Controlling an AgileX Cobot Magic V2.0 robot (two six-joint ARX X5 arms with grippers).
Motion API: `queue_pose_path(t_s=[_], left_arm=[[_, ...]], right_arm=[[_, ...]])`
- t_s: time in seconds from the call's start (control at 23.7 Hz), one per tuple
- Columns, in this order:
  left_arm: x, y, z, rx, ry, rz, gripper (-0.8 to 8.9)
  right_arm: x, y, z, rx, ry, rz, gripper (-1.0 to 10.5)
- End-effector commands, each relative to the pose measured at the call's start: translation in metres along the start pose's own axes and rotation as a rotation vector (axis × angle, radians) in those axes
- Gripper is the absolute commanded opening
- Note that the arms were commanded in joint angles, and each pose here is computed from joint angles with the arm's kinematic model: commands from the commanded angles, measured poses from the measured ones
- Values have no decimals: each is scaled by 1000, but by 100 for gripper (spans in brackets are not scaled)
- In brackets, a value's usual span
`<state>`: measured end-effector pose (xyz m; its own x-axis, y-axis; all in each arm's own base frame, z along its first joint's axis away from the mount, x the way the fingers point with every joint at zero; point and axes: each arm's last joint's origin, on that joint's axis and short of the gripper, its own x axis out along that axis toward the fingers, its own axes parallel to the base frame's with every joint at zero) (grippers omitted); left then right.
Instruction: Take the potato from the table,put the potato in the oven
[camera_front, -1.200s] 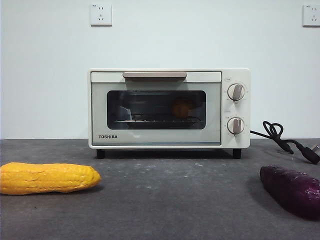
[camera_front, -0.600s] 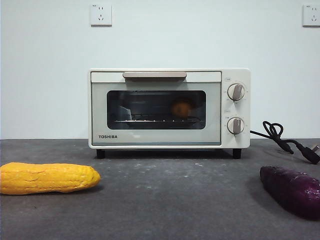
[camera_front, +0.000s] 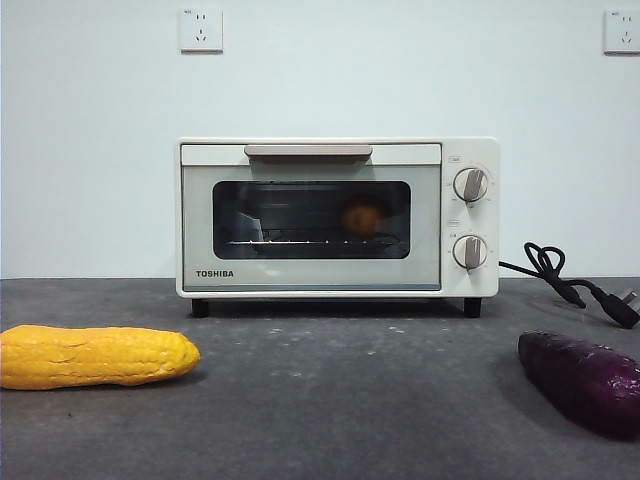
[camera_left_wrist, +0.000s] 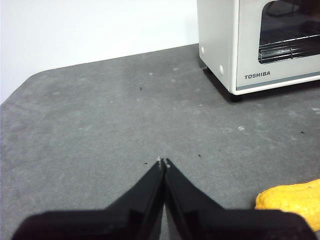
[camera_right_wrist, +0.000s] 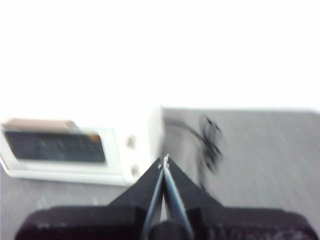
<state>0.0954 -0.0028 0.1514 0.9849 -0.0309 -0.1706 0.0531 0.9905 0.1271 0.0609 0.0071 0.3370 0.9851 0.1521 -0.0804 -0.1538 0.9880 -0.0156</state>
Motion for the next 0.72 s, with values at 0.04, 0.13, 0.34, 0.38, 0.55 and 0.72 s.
queue_pose_path(t_s=[0.04,0.13,0.34,0.38,0.55,0.72], left_arm=[[1,0,-4,-6,10,4,-4],[1,0,-4,-6,10,3,-4],[1,0,-4,-6,10,3,-4],[1,0,-4,-6,10,3,-4],[1,0,-4,-6,10,3,-4],[1,0,-4,-6,10,3,-4]], right_arm=[[20,-1,-40,-19,-76,10,1],[30,-2,-70,-19,-90,5,1],[42,-2,-121,-13,-47,1,1],[44,-2,-130,-12,-37,3,1],[47,-2,-155,7,-5,3,1],[49,-2,-170,10,23,4,1]])
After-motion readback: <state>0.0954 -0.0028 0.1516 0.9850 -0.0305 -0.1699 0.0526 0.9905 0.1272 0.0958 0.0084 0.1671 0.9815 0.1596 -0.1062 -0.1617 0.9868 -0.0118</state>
